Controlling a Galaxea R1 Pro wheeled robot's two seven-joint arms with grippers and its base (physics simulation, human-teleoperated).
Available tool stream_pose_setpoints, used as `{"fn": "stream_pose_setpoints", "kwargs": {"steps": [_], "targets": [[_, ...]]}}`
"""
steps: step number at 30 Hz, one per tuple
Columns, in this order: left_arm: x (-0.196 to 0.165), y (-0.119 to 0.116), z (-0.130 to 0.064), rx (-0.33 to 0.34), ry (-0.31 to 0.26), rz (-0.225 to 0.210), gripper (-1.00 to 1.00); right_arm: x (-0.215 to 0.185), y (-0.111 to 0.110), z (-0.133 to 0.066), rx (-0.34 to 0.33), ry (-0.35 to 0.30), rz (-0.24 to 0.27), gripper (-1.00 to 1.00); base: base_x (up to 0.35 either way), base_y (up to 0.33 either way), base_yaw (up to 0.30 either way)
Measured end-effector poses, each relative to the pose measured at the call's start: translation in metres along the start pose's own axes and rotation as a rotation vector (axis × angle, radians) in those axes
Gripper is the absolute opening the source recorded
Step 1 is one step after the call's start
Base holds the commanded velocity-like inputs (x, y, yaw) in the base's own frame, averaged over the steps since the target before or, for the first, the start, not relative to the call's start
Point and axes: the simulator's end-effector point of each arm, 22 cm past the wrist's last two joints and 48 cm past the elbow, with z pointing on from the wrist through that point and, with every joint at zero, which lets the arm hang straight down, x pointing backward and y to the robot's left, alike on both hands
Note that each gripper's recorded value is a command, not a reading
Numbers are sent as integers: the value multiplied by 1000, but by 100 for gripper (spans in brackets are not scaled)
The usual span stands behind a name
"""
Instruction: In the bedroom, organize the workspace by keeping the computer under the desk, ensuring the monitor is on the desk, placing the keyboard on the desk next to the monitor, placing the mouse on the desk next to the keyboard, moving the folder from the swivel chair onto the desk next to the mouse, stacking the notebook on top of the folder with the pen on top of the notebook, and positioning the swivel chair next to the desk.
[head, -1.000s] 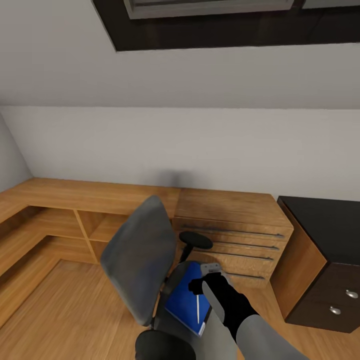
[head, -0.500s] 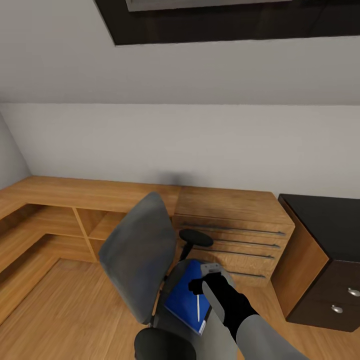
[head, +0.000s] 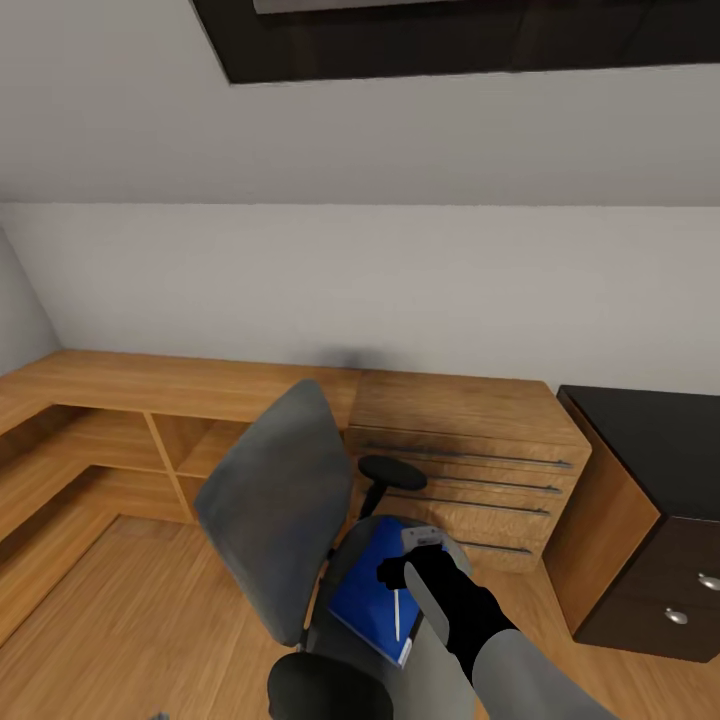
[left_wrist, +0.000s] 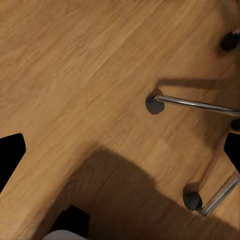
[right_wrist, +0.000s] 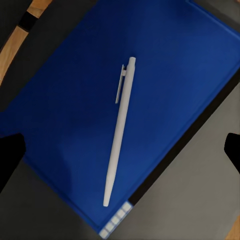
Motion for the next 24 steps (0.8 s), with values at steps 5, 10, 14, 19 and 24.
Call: {"fn": "stream_pose_setpoints", "kwargs": {"steps": [5, 10, 14, 19, 24], "targets": [[4, 7, 0, -16, -15, -4, 100, 0, 0, 0, 0, 1, 1, 100, 0, 0, 0], [8, 10, 7, -21, -22, -5, 100, 4, 0, 7, 0, 1, 1, 100, 0, 0, 0], [11, 12, 13, -22, -23, -6, 100, 7, 0, 13, 0, 1, 0, 100, 0, 0, 0], [16, 14, 20, -23, -23, -6, 100, 11, -1, 20, 2, 1, 1, 100, 0, 0, 0], [20, 15, 27, -23, -23, -7, 100, 16, -2, 27, 5, -1, -1, 100, 0, 0, 0]]}}
